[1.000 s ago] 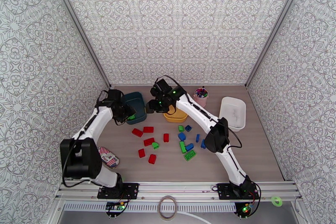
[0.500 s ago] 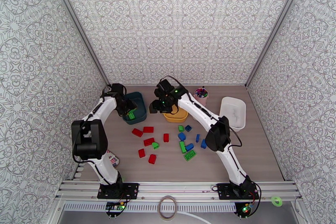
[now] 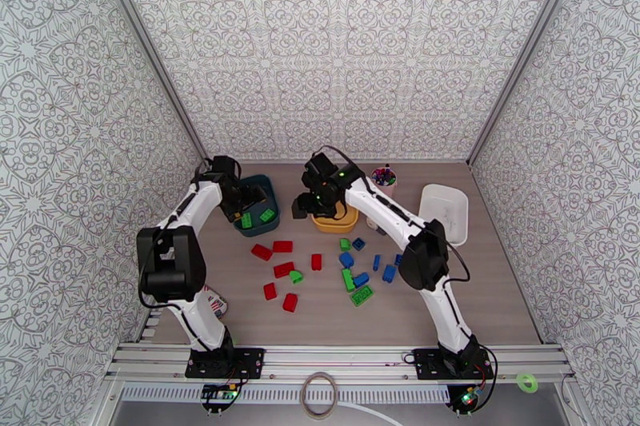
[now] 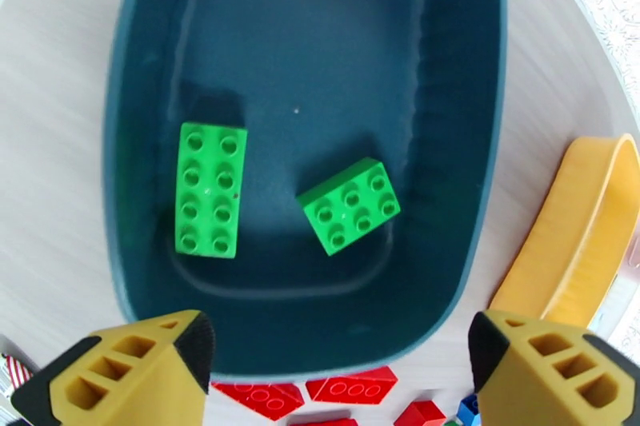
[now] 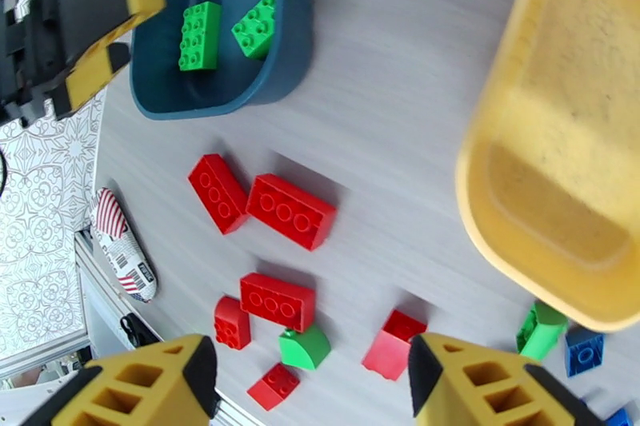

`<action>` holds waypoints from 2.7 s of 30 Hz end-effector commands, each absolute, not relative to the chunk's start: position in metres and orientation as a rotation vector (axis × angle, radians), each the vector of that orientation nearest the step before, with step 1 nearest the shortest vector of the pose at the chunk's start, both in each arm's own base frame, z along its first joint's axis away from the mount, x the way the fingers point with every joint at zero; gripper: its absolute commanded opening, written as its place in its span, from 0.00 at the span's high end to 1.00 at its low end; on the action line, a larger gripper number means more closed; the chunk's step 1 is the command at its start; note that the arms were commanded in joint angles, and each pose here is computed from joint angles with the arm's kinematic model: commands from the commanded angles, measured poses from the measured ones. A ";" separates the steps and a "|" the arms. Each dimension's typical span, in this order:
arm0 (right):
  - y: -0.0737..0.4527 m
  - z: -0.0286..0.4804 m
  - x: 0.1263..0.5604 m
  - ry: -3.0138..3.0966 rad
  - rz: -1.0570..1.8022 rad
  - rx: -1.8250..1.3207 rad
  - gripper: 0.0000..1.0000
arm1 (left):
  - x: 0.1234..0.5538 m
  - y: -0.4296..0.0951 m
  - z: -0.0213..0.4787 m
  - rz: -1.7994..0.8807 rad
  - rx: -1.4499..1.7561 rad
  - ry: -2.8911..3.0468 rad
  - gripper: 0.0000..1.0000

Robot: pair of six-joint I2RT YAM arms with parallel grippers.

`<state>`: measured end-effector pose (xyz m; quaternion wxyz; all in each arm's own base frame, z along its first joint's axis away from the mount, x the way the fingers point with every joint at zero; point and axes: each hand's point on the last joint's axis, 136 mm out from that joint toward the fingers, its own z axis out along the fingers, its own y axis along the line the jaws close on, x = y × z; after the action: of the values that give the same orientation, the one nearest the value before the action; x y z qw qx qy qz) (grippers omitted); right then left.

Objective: Sort the legos into containers by color

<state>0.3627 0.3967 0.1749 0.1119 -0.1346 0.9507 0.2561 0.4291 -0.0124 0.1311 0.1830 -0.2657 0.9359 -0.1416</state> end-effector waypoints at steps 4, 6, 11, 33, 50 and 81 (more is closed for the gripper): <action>0.365 0.184 0.351 2.763 0.634 -0.370 0.32 | 0.391 -0.028 0.161 -0.344 -0.671 2.611 0.08; 0.355 0.181 0.345 2.771 0.607 -0.360 0.31 | 0.378 -0.034 0.162 -0.328 -0.651 2.616 0.06; 0.330 0.172 0.326 2.782 0.556 -0.317 0.27 | 0.344 -0.050 0.167 -0.310 -0.602 2.606 0.01; 0.239 0.142 0.247 2.845 0.428 -0.131 0.27 | 0.230 -0.146 0.128 -0.358 -0.321 2.761 0.07; 0.239 0.126 0.233 2.872 0.509 -0.084 0.33 | 0.213 -0.185 0.065 -0.343 -0.383 2.924 0.25; 0.254 0.135 0.243 2.865 0.556 -0.103 0.37 | 0.242 -0.195 0.044 -0.300 -0.408 2.985 0.67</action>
<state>0.2364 0.2431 0.1280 0.1079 -0.0343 0.9786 0.1718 0.2388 -0.1889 0.0292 0.0481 -0.1496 0.9837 -0.0877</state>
